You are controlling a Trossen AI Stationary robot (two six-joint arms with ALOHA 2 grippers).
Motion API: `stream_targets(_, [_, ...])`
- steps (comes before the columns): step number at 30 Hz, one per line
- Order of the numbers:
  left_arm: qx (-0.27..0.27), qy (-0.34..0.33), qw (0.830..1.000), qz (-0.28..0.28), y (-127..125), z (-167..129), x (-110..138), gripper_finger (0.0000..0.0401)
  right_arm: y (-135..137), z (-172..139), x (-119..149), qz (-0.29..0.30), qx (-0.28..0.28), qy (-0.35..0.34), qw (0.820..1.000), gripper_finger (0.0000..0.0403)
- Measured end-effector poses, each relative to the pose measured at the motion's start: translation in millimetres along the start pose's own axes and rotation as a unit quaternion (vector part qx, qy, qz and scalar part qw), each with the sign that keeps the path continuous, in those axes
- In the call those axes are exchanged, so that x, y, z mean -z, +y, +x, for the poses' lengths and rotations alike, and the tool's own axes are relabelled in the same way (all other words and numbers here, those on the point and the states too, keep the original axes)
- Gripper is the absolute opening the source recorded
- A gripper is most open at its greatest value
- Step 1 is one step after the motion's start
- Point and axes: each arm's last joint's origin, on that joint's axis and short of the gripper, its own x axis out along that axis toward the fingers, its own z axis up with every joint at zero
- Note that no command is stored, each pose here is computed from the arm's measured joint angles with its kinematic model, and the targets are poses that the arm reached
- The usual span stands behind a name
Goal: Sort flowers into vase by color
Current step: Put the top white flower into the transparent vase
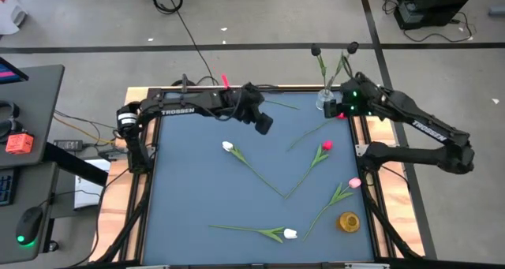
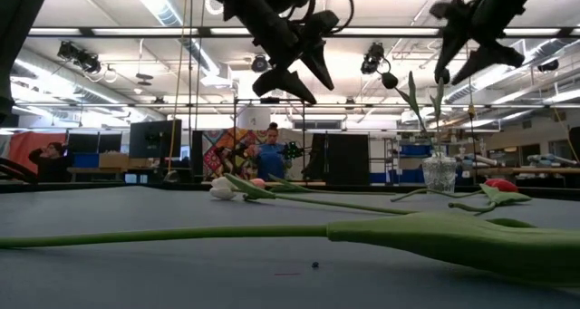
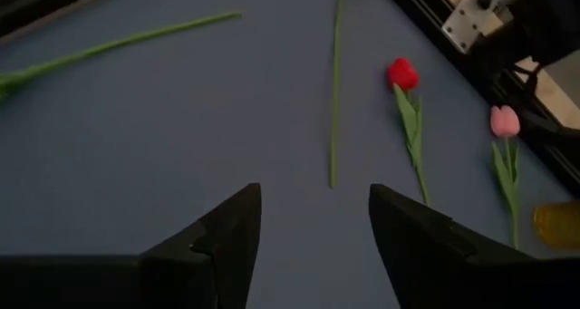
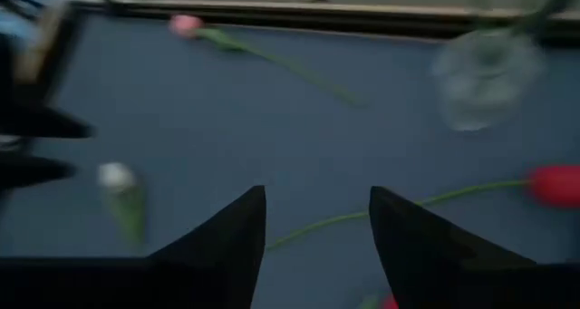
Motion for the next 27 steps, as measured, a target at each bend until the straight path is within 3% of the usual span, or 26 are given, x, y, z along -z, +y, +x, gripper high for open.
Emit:
stream_targets(8, [-0.007, -0.010, 1.000, -0.011, -21, 0, 13, 0.0211, 12, 10, 42, 0.006, -0.040, 0.059, 0.997, 0.0167])
stream_targets(15, [-0.015, -0.008, 0.998, -0.054, -28, -1, 21, 0.0211, 38, 17, 68, -0.008, -0.138, 0.064, 0.988, 0.0138])
stream_targets(27, [-0.038, 0.037, 0.995, -0.088, -49, -4, 50, 0.0211, 64, 36, 102, -0.042, -0.168, 0.096, 0.980, 0.0129])
